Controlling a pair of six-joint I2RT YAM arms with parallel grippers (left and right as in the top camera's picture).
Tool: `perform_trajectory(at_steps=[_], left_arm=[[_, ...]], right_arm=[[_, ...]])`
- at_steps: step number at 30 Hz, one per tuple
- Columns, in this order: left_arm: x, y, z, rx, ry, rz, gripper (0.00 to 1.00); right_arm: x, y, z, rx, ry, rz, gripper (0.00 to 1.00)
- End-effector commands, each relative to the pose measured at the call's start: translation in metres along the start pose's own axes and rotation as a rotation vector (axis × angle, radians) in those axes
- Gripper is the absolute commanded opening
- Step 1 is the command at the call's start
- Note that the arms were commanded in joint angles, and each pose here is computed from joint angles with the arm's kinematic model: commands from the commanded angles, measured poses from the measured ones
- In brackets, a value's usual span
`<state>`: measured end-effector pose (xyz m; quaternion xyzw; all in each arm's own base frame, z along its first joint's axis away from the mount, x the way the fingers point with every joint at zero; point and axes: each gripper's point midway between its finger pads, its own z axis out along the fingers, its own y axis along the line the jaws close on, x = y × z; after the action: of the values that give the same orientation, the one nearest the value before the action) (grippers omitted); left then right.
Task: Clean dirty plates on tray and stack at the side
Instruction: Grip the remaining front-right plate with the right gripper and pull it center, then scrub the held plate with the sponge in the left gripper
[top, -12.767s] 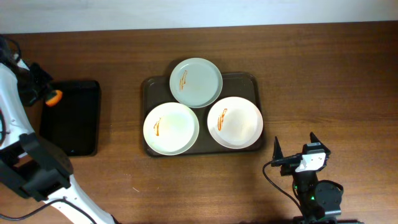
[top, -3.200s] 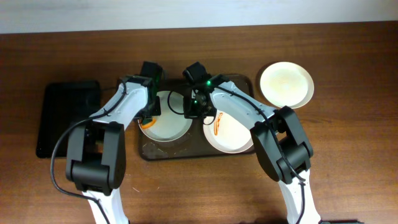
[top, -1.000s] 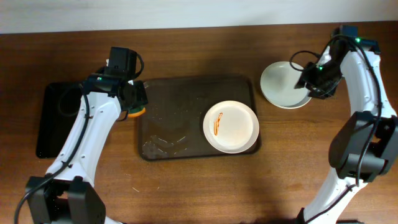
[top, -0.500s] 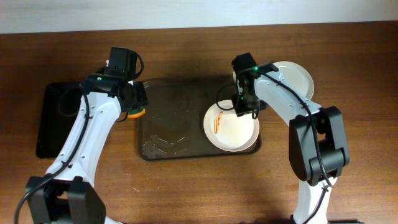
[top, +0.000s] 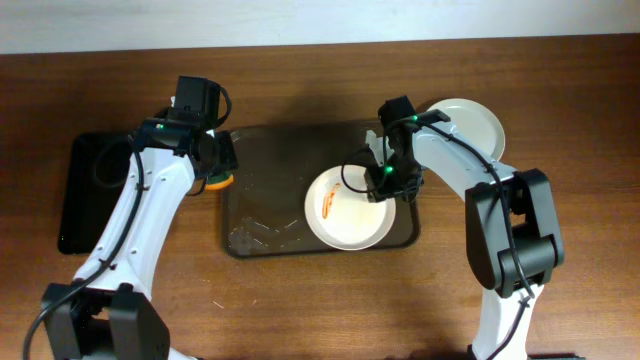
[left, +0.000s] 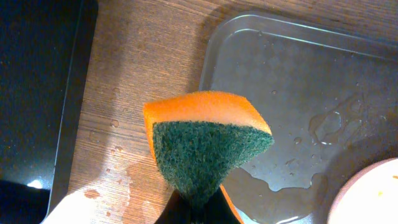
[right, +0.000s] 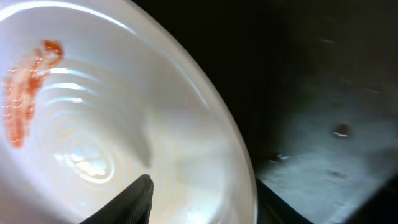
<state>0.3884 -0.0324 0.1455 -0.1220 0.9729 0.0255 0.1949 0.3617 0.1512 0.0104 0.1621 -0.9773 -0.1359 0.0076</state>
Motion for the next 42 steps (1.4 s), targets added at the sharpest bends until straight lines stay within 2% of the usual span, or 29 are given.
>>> perform_trajectory(at_steps=[1, 4, 5, 8, 10, 14, 16, 20, 21, 23, 24, 25, 28, 33, 35, 37, 38, 39, 42], left_arm=[[-0.002, -0.001, 0.001, 0.006, 0.001, -0.016, 0.00], [-0.002, -0.001, 0.001, 0.005, 0.003, -0.015, 0.00], [-0.001, -0.001, 0.001, 0.005, 0.005, -0.015, 0.00], [-0.002, -0.001, 0.001, 0.006, 0.001, -0.016, 0.00], [-0.002, -0.001, 0.001, 0.006, 0.001, -0.016, 0.00], [-0.001, -0.001, 0.001, 0.005, 0.005, -0.015, 0.00], [-0.001, -0.001, 0.001, 0.005, 0.005, -0.015, 0.00], [-0.001, -0.001, 0.001, 0.003, 0.007, -0.015, 0.00], [0.000, -0.001, 0.001, 0.003, 0.008, -0.014, 0.00], [0.000, 0.000, 0.001, 0.003, 0.008, -0.014, 0.00], [0.000, 0.000, 0.001, 0.003, 0.008, -0.014, 0.00], [-0.001, -0.001, 0.001, 0.003, 0.008, -0.015, 0.00], [0.000, -0.003, 0.001, 0.018, 0.014, -0.014, 0.00], [0.001, -0.004, 0.001, 0.021, 0.015, -0.015, 0.00], [0.001, -0.004, 0.001, 0.021, 0.016, -0.014, 0.00], [0.002, -0.007, 0.001, 0.039, 0.022, -0.013, 0.00], [0.002, -0.008, 0.001, 0.047, 0.024, -0.007, 0.00], [0.002, -0.008, 0.001, 0.047, 0.023, -0.007, 0.00], [0.002, -0.012, 0.001, 0.066, 0.024, -0.007, 0.00]], right_arm=[[-0.023, 0.032, -0.005, -0.167, -0.078, 0.167, 0.50], [-0.029, 0.018, -0.034, -0.139, -0.068, 0.316, 0.50], [-0.017, 0.007, -0.038, -0.081, -0.021, 0.351, 0.55], [0.009, 0.007, -0.028, -0.021, 0.069, 0.373, 0.56], [0.021, 0.009, -0.014, 0.105, 0.094, 0.423, 0.56], [0.022, 0.026, -0.004, 0.269, 0.047, 0.418, 0.56], [0.024, 0.028, -0.002, 0.271, 0.054, 0.411, 0.52], [0.036, 0.016, 0.009, 0.305, 0.075, 0.421, 0.52], [0.035, 0.016, 0.009, 0.304, 0.070, 0.419, 0.48], [0.033, 0.016, 0.009, 0.301, 0.062, 0.416, 0.22], [0.033, 0.016, 0.009, 0.300, 0.060, 0.415, 0.17], [0.031, 0.016, 0.010, 0.298, 0.053, 0.414, 0.06], [0.015, 0.018, 0.011, 0.276, 0.001, 0.335, 0.04], [-0.002, 0.013, 0.011, 0.220, -0.048, 0.297, 0.14], [-0.006, 0.006, 0.010, 0.137, -0.054, 0.326, 0.14], [0.000, -0.013, 0.010, 0.127, -0.044, 0.379, 0.04], [0.001, -0.002, 0.013, 0.004, -0.027, 0.292, 0.04], [0.002, 0.002, 0.013, -0.036, -0.018, 0.278, 0.04], [-0.004, 0.005, 0.014, -0.043, -0.041, 0.272, 0.04]])
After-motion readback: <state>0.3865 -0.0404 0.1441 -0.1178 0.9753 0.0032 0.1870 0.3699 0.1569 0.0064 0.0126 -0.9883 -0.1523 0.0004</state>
